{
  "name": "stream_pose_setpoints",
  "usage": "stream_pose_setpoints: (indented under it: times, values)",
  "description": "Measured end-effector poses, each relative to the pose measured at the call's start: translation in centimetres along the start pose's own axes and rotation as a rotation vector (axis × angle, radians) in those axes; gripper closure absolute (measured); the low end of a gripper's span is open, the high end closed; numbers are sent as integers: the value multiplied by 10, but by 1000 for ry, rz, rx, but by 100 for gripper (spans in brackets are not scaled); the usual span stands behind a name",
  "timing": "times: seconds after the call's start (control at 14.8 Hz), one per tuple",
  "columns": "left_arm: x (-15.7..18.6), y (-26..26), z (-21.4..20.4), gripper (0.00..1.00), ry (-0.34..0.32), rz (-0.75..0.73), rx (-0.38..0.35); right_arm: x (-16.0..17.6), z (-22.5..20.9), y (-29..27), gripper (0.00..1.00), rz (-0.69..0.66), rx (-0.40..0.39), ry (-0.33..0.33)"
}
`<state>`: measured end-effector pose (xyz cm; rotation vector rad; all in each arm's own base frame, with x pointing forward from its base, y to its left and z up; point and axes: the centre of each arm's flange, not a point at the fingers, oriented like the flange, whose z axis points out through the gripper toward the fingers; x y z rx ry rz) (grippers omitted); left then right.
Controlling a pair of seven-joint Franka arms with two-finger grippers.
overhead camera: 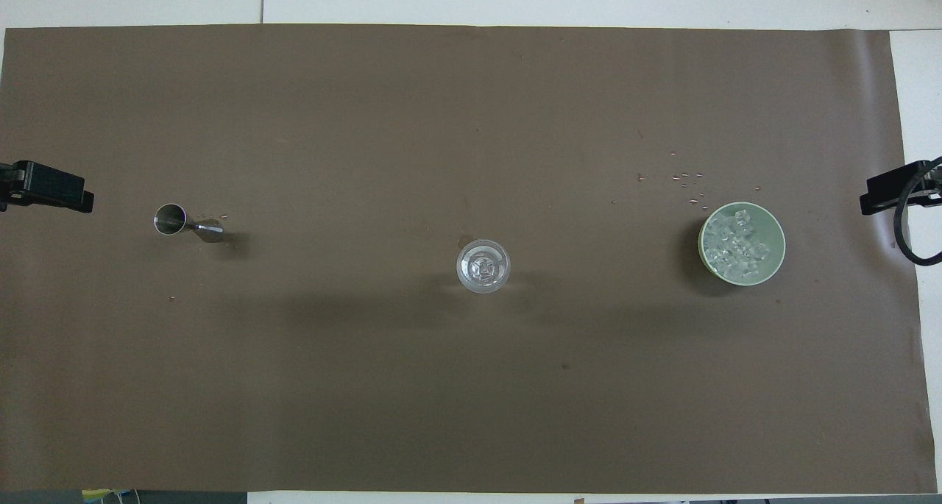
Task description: Pour wine and add ice with both arms
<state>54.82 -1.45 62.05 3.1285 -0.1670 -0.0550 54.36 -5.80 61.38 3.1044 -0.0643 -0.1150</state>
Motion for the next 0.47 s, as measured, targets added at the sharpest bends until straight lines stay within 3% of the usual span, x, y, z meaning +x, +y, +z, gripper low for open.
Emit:
stream_pose_setpoints:
  times: [0.47]
  values:
    - [0,0,0,0,0,2,1,0,-1,0,0,0,0,2]
